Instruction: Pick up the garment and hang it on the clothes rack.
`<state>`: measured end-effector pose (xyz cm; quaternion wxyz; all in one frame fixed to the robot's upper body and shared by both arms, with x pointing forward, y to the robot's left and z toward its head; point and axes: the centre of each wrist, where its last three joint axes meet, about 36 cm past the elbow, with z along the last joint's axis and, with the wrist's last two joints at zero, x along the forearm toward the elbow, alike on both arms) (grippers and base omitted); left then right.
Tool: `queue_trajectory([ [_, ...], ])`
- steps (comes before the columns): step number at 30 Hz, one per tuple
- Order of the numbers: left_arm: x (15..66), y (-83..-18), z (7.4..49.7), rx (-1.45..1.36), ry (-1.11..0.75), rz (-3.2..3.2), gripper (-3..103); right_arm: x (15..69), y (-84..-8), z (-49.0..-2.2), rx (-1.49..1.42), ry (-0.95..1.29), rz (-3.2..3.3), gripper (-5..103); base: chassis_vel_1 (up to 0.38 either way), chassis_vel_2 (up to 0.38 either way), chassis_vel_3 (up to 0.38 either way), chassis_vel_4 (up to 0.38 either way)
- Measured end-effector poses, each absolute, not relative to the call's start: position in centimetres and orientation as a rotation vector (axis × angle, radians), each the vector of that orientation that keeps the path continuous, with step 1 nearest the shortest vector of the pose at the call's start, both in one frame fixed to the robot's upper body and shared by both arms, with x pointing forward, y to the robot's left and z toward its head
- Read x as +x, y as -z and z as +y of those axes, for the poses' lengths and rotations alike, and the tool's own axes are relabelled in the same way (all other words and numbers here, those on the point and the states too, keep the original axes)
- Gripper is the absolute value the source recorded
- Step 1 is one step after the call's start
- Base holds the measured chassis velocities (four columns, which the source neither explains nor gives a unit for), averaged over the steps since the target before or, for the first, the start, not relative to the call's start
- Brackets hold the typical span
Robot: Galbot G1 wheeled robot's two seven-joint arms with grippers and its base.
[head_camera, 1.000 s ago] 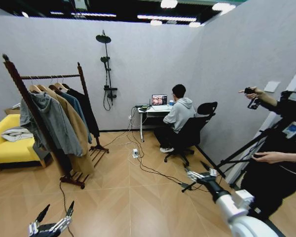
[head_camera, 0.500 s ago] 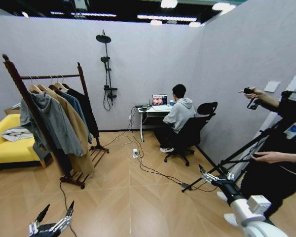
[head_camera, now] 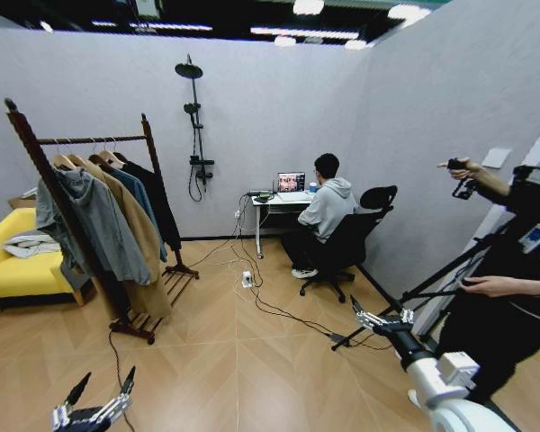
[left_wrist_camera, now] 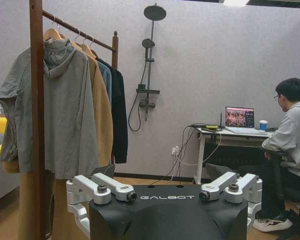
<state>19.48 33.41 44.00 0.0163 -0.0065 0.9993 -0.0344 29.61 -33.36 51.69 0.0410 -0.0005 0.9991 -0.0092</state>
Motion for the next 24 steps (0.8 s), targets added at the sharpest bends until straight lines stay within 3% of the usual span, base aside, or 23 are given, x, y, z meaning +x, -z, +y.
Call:
queue_trajectory([
  [24, 19.48, -44.00, 33.41, -0.020, 0.107, 3.107, 100, 29.63, -51.67, -33.37, 0.001, 0.028, 3.059, 100, 0.000, 0.000, 0.000, 0.000],
])
